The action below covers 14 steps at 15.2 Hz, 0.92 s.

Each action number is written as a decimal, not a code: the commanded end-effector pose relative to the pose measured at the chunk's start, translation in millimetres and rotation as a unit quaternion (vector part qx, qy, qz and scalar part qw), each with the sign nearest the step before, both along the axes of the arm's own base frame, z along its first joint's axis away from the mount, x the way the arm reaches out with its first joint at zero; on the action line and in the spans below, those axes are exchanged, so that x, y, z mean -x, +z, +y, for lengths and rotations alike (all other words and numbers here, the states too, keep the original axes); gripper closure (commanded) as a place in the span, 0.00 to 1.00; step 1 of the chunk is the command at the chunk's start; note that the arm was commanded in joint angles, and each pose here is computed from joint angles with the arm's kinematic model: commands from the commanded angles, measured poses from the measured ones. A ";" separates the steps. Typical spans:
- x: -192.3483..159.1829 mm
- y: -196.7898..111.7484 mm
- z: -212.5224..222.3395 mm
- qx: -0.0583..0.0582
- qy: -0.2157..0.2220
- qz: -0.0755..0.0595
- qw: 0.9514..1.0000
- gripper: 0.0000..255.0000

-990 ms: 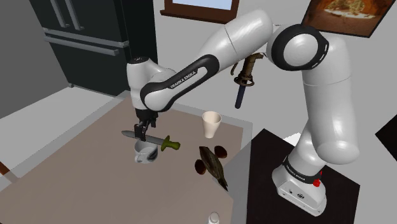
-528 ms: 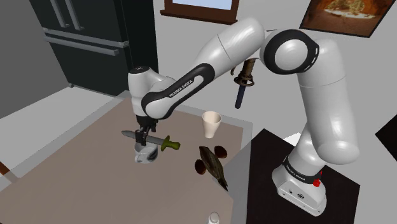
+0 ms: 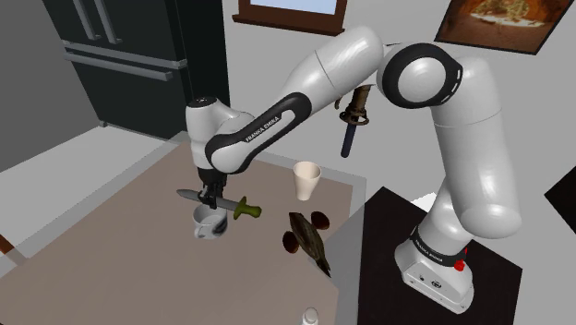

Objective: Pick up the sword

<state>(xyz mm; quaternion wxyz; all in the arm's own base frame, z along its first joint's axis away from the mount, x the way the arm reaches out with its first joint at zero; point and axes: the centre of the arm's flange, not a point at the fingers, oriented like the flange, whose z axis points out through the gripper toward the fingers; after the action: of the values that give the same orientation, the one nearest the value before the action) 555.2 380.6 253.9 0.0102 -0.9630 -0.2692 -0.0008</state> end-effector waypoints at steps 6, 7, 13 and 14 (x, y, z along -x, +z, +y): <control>0.5 20.5 0.0 0.000 0.000 0.000 1.000 1.00; 0.5 25.7 0.0 0.000 0.000 0.000 1.000 1.00; 0.5 57.4 0.0 0.000 0.000 0.000 1.000 1.00; 0.5 62.7 0.0 0.000 0.000 0.000 1.000 1.00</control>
<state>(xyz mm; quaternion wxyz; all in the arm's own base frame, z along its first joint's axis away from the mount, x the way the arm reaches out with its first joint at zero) 554.7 381.1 311.9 0.0102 -0.9630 -0.2693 -0.0005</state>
